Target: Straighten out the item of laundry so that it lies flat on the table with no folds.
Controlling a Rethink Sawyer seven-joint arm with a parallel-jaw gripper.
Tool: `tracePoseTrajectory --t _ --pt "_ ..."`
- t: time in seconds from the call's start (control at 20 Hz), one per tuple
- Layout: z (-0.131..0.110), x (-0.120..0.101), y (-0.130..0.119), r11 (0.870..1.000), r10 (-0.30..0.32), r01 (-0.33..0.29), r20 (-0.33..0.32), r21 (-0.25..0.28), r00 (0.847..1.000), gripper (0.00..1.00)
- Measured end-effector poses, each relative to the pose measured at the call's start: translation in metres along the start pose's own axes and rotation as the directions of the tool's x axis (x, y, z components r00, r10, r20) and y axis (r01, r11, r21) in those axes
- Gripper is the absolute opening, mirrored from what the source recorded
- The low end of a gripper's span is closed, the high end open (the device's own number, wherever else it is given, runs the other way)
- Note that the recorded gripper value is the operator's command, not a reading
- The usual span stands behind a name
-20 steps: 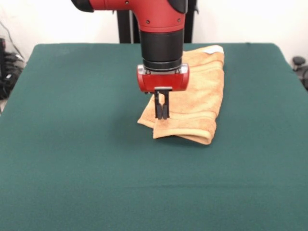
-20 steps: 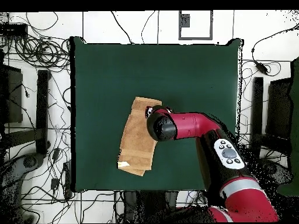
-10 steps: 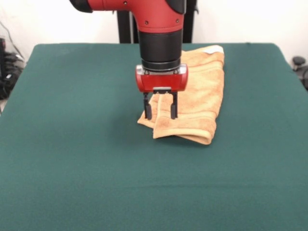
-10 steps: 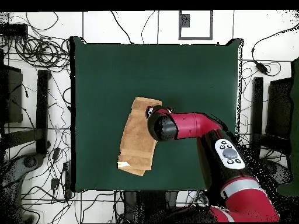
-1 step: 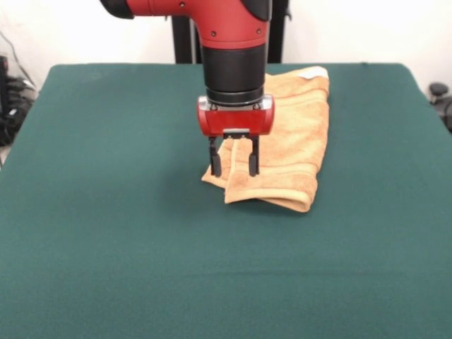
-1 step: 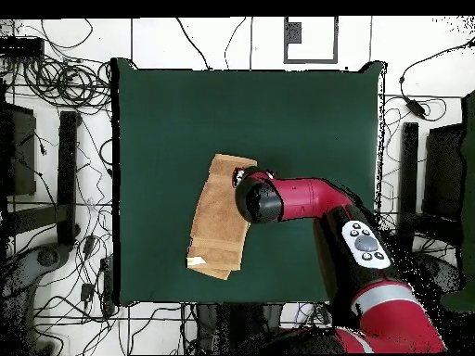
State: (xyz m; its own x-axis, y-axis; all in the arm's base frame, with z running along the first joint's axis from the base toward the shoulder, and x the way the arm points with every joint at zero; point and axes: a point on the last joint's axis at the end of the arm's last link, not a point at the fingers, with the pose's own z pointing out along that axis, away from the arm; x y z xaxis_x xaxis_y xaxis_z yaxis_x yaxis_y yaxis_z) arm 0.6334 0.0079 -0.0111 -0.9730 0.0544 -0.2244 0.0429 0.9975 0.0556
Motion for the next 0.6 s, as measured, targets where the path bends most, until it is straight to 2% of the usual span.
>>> tracePoseTrajectory --t 0.6 --pt "-0.002 -0.021 -0.001 1.0 -0.003 0.003 0.036 0.011 0.999 1.0"
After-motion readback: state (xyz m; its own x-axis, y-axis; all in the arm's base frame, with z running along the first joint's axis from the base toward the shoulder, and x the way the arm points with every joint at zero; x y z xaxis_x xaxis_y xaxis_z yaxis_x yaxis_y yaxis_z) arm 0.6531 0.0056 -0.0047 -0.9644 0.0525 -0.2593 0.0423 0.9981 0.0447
